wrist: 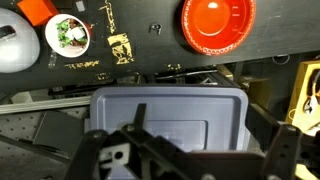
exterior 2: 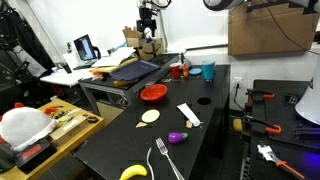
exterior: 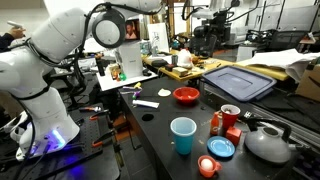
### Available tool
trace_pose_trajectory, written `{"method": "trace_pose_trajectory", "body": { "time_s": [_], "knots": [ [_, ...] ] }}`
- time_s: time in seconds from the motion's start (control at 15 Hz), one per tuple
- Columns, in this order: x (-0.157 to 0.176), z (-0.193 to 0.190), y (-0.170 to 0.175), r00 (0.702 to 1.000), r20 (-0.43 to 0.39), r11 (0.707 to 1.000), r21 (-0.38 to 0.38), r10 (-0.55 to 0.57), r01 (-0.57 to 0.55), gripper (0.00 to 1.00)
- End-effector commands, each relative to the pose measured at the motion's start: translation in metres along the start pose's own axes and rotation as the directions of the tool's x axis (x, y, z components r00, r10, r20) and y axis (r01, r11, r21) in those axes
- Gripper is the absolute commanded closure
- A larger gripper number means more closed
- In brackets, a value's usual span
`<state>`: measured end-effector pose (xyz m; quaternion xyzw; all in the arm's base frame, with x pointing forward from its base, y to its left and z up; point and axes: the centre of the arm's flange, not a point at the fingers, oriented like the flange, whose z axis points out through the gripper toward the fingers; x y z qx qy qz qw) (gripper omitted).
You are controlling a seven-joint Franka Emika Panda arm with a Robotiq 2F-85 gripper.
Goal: Move the grey kettle to the right
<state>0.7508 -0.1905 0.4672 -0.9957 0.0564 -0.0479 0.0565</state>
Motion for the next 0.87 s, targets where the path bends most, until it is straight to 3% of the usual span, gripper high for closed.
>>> {"method": "trace_pose_trajectory", "body": {
  "time_s": [0.0, 0.53, 0.67, 0.73, 0.8],
  "knots": [
    [-0.027, 0.008, -0.033, 0.998, 0.012, 0.998, -0.026, -0.056, 0.057, 0.0],
    [-0.025, 0.028, -0.102, 0.99, 0.043, 0.989, -0.065, -0.132, 0.134, 0.0],
    [-0.023, 0.034, -0.113, 0.988, 0.094, 0.988, -0.082, -0.123, 0.131, 0.0],
    [0.006, 0.026, -0.106, 0.99, 0.052, 0.989, -0.053, -0.133, 0.135, 0.0],
    [0.005, 0.03, -0.111, 0.988, 0.066, 0.988, -0.059, -0.137, 0.14, 0.0]
  ]
}}
